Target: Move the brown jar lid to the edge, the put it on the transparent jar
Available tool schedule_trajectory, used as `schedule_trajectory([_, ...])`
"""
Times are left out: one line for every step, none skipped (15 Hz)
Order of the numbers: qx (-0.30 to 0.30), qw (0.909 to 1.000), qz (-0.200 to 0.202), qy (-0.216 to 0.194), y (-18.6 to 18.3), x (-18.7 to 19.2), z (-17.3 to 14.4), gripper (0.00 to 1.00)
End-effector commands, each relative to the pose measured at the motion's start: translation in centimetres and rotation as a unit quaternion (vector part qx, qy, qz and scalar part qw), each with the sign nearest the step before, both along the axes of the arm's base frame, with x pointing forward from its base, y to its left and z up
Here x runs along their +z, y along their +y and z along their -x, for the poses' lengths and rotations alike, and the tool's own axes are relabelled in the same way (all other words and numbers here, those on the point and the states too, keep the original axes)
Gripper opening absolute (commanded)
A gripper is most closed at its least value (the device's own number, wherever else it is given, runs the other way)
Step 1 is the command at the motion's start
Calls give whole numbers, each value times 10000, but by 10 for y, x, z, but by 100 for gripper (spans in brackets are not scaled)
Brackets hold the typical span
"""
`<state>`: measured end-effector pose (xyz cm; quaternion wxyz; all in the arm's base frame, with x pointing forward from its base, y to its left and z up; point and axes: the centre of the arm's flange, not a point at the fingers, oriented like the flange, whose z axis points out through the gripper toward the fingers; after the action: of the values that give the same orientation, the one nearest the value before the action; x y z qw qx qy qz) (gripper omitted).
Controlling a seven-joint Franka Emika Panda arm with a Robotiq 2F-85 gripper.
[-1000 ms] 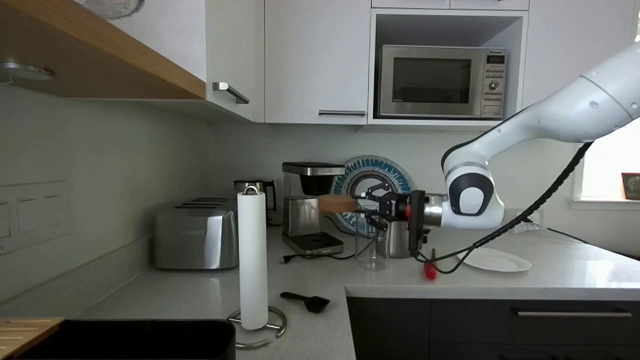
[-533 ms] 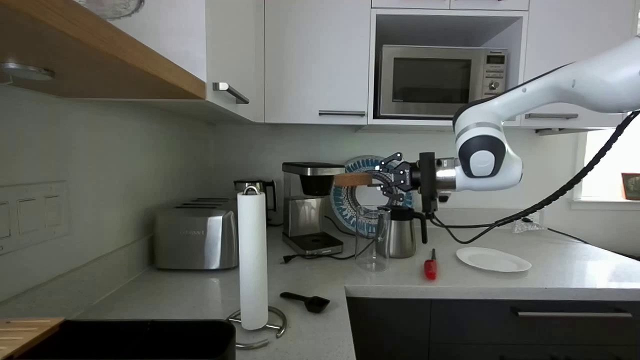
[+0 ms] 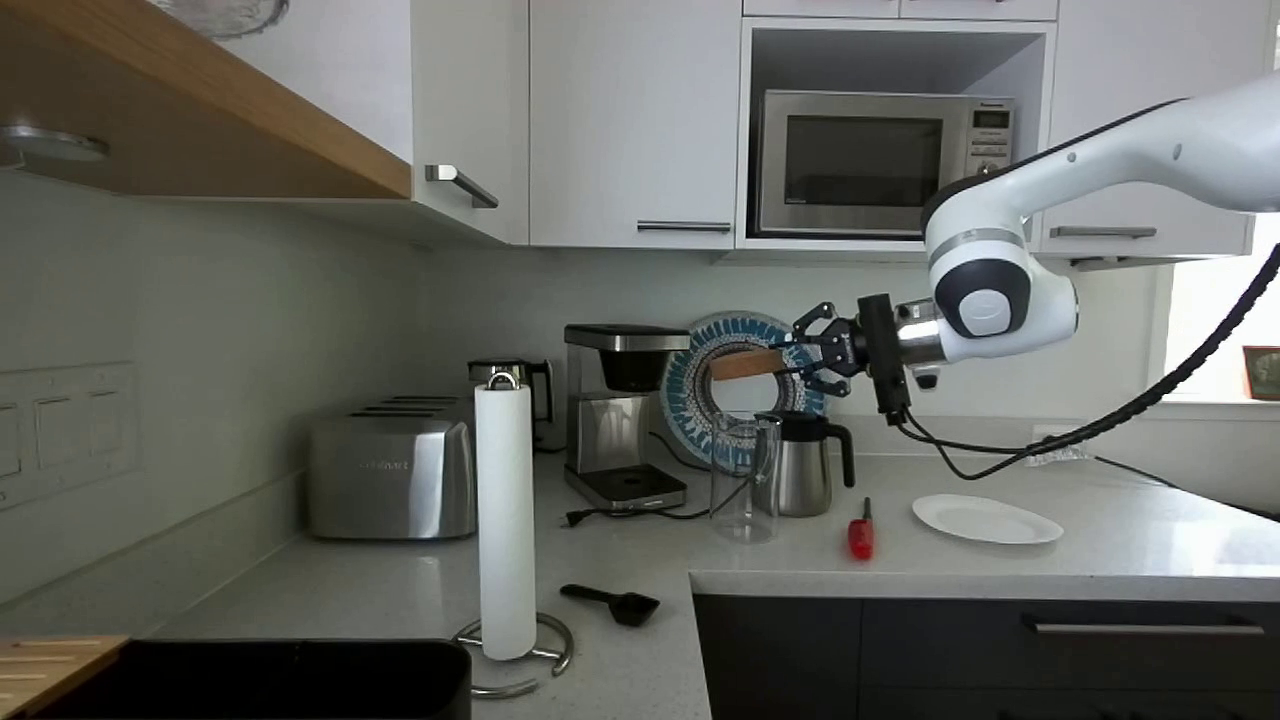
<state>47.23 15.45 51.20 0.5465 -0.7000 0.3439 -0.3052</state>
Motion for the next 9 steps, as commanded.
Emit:
schedule_trajectory([-12, 10000, 7, 7, -1, -1, -1, 37])
schedule_trajectory([-11, 10000, 6, 7, -1, -1, -1, 37])
schedule_trajectory([-6, 10000, 6, 4, -1, -1, -1, 37])
schedule_trajectory([-2, 10000, 5, 2, 0, -1, -1, 37])
schedule_trajectory([-1, 10000, 5, 0, 0, 0, -1, 37])
schedule_trajectory([-2, 10000, 4, 0, 0, 0, -1, 12])
schedule_trajectory([-11, 10000, 37, 3, -2, -3, -3, 12])
schedule_trajectory([-29, 10000, 20, 21, -4, -6, -5, 12])
schedule_trajectory([-52, 10000, 14, 36, -5, -8, -6, 12])
